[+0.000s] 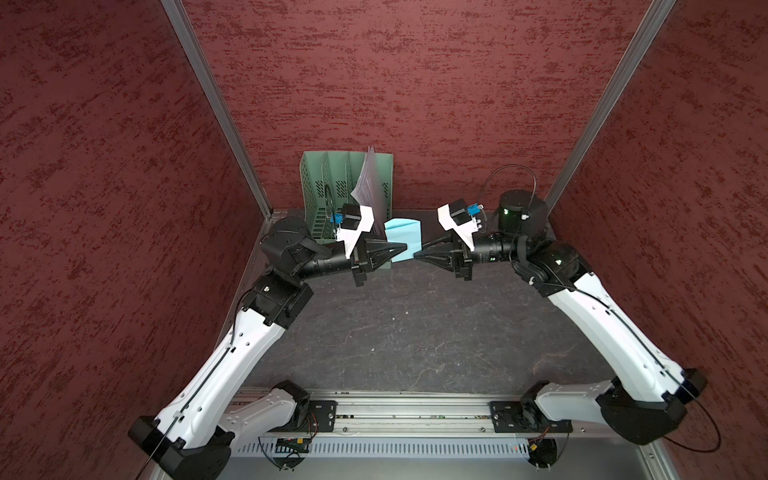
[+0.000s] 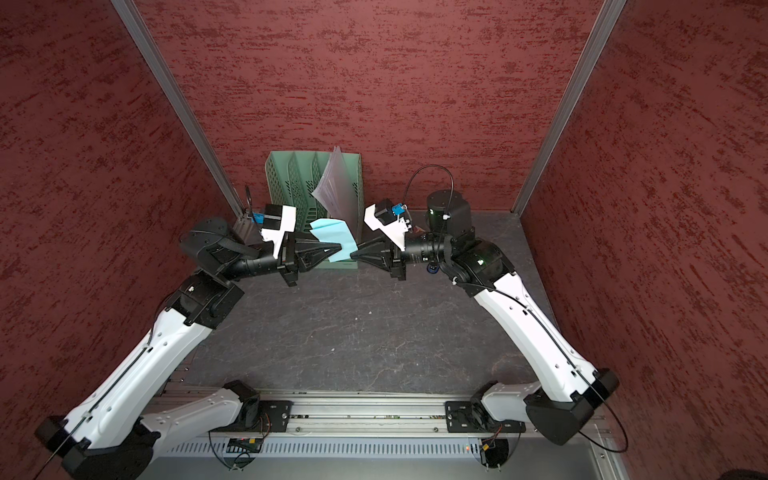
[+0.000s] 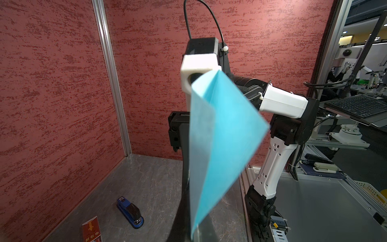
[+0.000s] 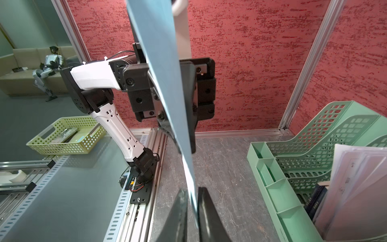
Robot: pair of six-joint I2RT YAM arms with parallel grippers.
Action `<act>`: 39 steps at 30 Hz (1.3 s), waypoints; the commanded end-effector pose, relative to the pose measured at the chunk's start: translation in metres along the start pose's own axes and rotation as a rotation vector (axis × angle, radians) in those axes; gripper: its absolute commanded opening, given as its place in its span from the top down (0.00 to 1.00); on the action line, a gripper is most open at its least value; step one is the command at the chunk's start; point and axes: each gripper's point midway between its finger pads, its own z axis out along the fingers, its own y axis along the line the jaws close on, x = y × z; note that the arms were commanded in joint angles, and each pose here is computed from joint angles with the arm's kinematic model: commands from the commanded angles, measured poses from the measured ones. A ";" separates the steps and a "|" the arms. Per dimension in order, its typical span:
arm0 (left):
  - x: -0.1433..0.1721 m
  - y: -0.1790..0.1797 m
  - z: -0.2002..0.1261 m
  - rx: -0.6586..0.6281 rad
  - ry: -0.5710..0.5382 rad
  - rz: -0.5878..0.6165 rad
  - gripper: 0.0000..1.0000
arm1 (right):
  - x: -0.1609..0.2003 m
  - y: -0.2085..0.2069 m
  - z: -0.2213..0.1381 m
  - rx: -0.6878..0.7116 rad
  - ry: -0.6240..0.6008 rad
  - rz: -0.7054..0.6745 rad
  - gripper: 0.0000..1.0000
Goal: Fold the square paper along the opposite sides
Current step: Smooth out the paper.
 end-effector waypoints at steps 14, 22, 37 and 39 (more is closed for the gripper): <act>-0.002 -0.001 -0.001 0.004 0.000 0.005 1.00 | -0.026 0.006 -0.018 0.080 -0.037 -0.091 0.41; 0.012 -0.002 0.004 0.045 0.022 -0.053 1.00 | -0.053 0.004 -0.019 0.070 -0.065 -0.142 0.44; 0.019 -0.004 0.008 0.082 0.030 -0.076 1.00 | -0.066 -0.005 -0.010 0.043 -0.083 -0.150 0.90; 0.022 -0.002 0.010 0.079 0.035 -0.085 1.00 | -0.067 -0.004 -0.011 0.037 -0.087 -0.158 1.00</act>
